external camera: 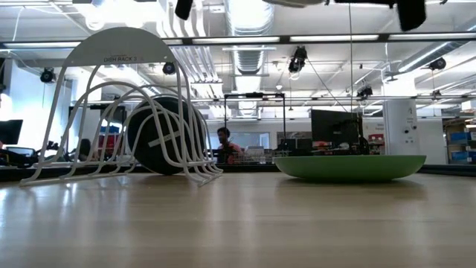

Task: Sort dishes
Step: Put the white pattern plate in the dish rack

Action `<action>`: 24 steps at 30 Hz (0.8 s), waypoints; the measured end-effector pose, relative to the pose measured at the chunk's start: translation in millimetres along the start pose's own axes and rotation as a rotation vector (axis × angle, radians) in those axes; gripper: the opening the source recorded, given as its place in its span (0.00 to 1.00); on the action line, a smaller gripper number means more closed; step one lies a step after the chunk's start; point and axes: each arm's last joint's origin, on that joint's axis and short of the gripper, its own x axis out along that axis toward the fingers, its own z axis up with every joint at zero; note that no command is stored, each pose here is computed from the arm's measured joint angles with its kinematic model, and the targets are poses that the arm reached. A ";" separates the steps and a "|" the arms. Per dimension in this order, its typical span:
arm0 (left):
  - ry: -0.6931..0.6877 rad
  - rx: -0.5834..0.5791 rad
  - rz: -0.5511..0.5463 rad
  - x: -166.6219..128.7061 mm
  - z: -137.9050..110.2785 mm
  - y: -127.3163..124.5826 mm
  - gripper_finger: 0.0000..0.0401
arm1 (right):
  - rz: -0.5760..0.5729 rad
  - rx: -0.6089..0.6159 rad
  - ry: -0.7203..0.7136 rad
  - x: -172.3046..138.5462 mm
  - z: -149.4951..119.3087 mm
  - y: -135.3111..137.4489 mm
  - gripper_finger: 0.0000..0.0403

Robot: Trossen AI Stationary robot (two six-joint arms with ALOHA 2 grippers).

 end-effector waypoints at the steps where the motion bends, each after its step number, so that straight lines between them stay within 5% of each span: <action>1: 0.004 -0.006 -0.007 0.0 0.1 -0.4 0.03 | -0.003 -0.033 0.014 1.6 3.3 4.1 0.38; 24: 0.104 -0.054 -0.080 -0.9 -13.8 -8.6 0.03 | -0.028 -0.144 0.043 14.5 19.3 -0.2 0.32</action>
